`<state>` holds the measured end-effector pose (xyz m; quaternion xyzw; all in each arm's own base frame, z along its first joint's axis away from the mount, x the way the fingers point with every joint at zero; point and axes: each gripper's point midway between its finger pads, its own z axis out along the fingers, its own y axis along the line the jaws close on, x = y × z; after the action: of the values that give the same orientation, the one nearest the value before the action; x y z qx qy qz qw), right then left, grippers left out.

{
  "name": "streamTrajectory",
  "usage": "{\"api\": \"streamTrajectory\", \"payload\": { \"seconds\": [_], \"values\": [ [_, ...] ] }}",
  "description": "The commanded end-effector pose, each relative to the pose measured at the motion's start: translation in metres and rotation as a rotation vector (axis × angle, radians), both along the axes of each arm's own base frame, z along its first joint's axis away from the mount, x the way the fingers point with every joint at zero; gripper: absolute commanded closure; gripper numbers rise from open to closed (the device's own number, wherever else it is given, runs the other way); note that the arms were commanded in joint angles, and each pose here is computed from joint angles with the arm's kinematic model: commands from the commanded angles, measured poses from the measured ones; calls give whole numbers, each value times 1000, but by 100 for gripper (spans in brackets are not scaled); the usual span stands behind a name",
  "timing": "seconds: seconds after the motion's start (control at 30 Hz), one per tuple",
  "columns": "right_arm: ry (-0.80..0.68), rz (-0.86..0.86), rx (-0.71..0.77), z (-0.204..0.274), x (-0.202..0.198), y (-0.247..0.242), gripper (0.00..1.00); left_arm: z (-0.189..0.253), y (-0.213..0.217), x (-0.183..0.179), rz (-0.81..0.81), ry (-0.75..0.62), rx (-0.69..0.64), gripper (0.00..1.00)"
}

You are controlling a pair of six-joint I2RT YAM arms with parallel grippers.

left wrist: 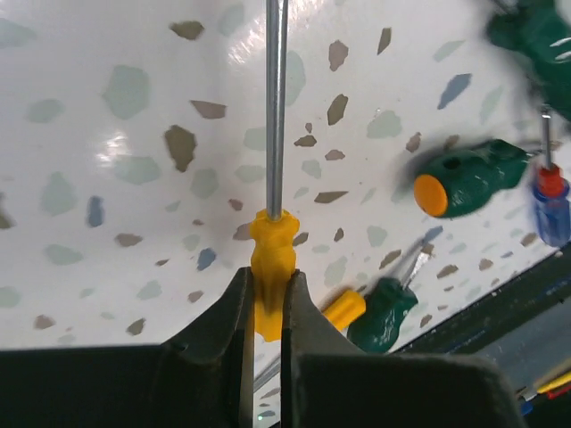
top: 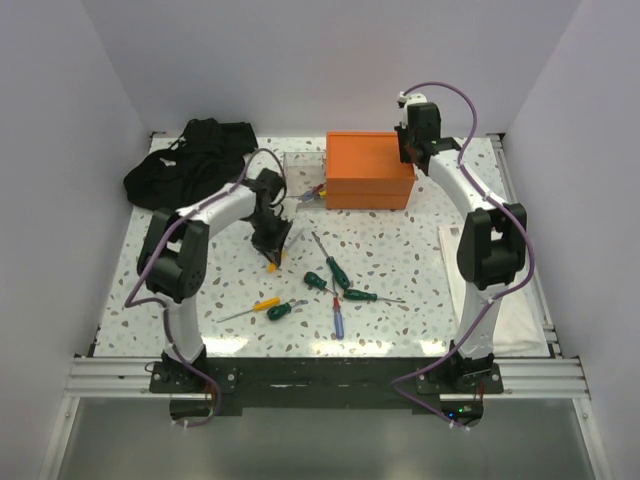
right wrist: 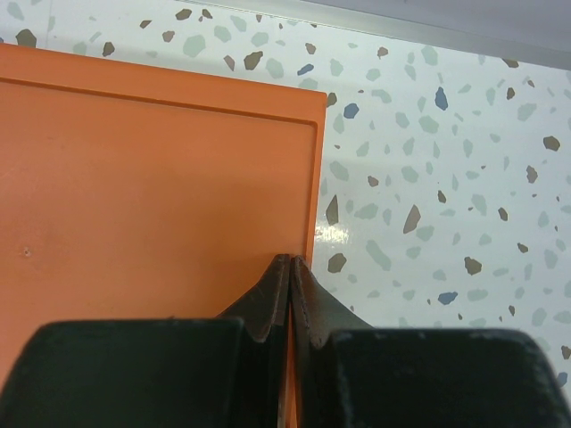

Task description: Sort the tools into containers

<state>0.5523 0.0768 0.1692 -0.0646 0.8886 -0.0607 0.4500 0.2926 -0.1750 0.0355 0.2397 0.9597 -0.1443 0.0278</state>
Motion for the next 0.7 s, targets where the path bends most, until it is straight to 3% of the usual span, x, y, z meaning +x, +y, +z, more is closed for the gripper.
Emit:
{"api": "streamTrajectory", "payload": {
  "seconds": [0.0, 0.07, 0.23, 0.4, 0.5, 0.67],
  "values": [
    [273, -4, -59, -76, -38, -10, 98, 106, 16, 22, -238, -108, -251, 100],
    [270, -5, -66, -76, -36, -11, 98, 122, 27, 42, -231, -145, -303, 100],
    [273, -1, -65, -78, -36, -10, 98, 151, 14, 126, -124, -414, -396, 100],
    [269, 1, -75, -78, -34, -8, 98, 149, -12, 204, 135, -496, -489, 100],
    [267, 12, -76, -78, -32, -3, 98, 140, -32, 230, 158, -528, -505, 100],
    [263, 18, -81, -77, -32, -1, 98, 123, -63, 239, 152, -516, -515, 99]
  ]
}}
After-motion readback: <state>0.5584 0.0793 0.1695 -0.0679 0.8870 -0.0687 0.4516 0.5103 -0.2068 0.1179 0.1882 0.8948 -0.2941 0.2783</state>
